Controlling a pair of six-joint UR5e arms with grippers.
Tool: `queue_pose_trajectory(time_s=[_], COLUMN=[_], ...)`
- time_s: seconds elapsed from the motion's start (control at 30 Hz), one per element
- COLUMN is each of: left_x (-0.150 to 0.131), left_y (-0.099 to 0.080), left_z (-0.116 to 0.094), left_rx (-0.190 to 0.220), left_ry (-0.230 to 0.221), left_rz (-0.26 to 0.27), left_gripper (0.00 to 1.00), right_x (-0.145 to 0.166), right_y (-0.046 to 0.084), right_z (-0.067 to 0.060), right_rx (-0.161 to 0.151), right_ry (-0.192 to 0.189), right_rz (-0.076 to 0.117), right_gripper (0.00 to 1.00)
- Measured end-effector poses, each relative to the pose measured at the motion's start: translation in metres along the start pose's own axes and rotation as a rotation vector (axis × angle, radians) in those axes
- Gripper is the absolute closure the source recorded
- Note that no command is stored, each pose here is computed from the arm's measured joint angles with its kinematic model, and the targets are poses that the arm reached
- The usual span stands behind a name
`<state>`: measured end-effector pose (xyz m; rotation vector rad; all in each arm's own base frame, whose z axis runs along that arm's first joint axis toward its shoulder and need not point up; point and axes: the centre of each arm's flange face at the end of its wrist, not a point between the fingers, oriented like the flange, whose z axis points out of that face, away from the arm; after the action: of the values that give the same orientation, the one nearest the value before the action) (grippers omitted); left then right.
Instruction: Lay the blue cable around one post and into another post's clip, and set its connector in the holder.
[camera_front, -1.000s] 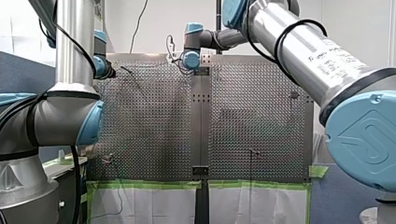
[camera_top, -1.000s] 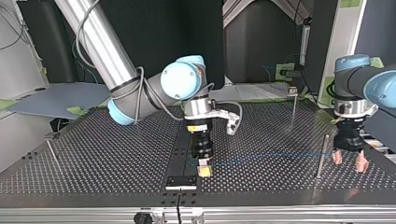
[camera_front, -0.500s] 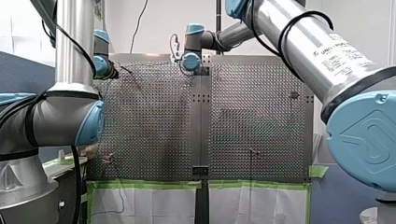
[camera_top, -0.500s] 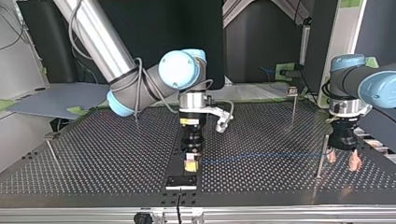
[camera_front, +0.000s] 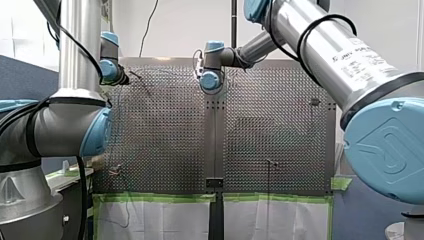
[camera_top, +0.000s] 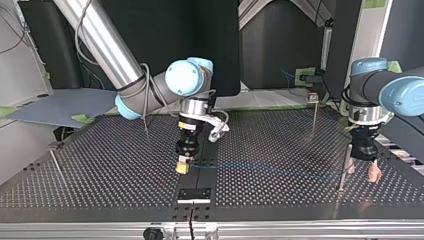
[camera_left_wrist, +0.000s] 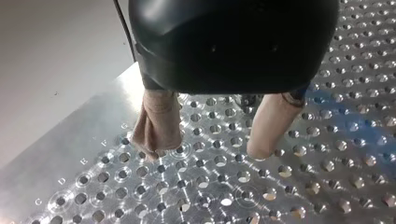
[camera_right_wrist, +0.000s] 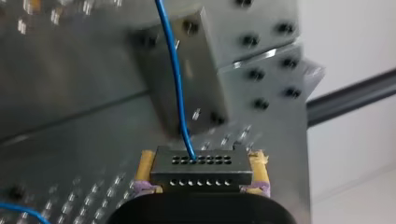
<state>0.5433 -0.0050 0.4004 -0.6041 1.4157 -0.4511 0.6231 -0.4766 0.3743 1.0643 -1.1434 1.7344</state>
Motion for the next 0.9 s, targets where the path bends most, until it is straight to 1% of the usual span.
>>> queue_pose_trajectory(time_s=[0.07,0.13,0.2,0.3,0.4,0.6,0.9], left_x=[0.001,0.001,0.002,0.003,0.004,0.005,0.005], left_y=[-0.001,-0.002,-0.003,-0.004,-0.004,-0.005,-0.006], left_z=[0.0,0.0,-0.001,-0.001,-0.001,-0.002,-0.002], left_rx=[0.001,0.002,0.003,-0.002,-0.008,-0.013,-0.014], left_ry=[0.001,0.003,0.004,0.001,-0.003,-0.006,-0.008], left_rz=[0.0,0.0,0.0,0.0,0.001,0.002,0.002], left_gripper=[0.0,0.0,0.0,0.0,0.0,0.0,0.0], right_x=[-0.011,-0.029,-0.048,-0.075,-0.101,-0.128,-0.15], right_y=[0.008,0.019,0.029,0.043,0.055,0.073,0.097], right_z=[0.002,0.003,0.003,0.0,-0.005,-0.012,-0.02], right_rx=[-0.016,-0.032,-0.051,-0.077,-0.095,-0.115,-0.133], right_ry=[-0.004,-0.014,-0.025,-0.04,-0.056,-0.065,-0.064], right_rz=[-0.005,-0.012,-0.016,-0.014,-0.019,-0.026,-0.032], right_gripper=[1.0,1.0,1.0,1.0,1.0,1.0,1.0])
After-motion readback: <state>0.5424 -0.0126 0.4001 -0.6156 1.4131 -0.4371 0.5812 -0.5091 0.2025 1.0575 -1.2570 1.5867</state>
